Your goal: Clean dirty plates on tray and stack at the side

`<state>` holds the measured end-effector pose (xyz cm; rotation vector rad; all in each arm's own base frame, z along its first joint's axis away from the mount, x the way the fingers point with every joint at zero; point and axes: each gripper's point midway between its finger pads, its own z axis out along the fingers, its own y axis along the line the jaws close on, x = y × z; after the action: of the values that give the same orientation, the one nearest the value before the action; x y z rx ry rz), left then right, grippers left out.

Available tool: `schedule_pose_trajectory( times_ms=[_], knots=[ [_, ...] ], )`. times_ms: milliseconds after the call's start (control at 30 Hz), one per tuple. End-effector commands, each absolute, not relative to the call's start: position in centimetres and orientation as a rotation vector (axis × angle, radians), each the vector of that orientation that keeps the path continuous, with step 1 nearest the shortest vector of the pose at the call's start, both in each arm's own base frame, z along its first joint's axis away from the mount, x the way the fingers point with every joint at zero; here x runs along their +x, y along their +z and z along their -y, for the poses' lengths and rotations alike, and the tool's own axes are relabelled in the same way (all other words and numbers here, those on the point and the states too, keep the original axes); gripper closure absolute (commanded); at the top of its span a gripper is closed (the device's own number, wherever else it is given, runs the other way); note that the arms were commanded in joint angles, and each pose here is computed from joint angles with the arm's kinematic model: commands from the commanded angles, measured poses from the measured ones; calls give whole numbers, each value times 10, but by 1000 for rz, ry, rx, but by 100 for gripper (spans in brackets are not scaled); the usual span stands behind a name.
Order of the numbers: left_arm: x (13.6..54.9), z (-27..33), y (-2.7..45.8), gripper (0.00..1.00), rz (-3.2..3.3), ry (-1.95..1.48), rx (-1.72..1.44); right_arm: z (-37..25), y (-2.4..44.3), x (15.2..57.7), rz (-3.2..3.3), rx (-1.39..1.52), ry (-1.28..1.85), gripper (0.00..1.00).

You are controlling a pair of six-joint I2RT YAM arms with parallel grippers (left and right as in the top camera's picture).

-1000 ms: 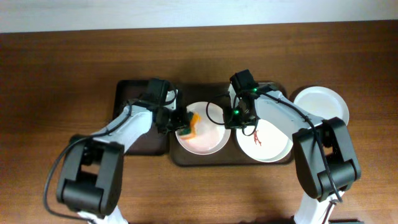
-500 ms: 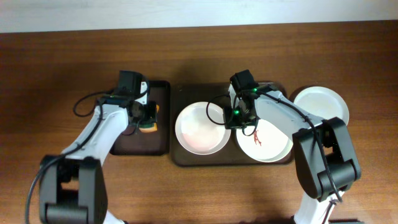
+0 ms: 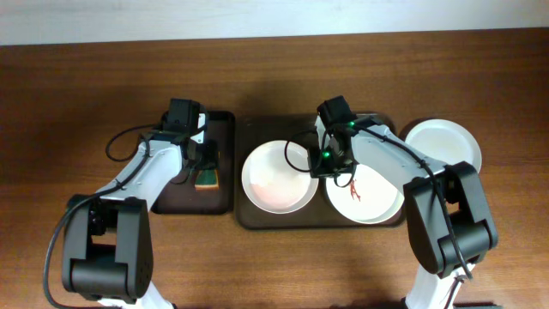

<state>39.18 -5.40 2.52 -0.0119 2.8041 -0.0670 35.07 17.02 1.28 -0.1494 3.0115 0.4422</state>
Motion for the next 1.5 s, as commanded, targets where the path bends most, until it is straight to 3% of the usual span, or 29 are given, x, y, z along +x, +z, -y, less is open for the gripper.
schedule_pose_trajectory(
  times_ms=[0,100,200,400,533,900,1033,1200,1467],
  knots=[
    [387,58,20,37,-2830,-96,5,-172,54,379,-2898,-158,399,96],
    [381,59,18,46,-2855,-111,7,-154,89,398,-2826,-164,218,96],
    [373,58,16,48,-2887,-106,7,-128,124,411,-2746,-116,8,96],
    [369,57,15,45,-2903,-103,7,-39,182,427,-2557,199,-274,96],
    [369,63,15,44,-2902,-105,27,-11,206,430,-2487,103,-435,96],
    [369,63,15,40,-2903,-105,29,-36,280,418,-2082,50,-1044,96],
    [369,63,15,40,-2903,-105,29,-38,279,419,-2086,53,-1024,96],
    [369,63,15,40,-2903,-105,29,-35,227,425,-2345,142,-626,96],
    [368,64,15,41,-2904,-105,32,110,173,393,-2559,867,-112,96]
  ],
)
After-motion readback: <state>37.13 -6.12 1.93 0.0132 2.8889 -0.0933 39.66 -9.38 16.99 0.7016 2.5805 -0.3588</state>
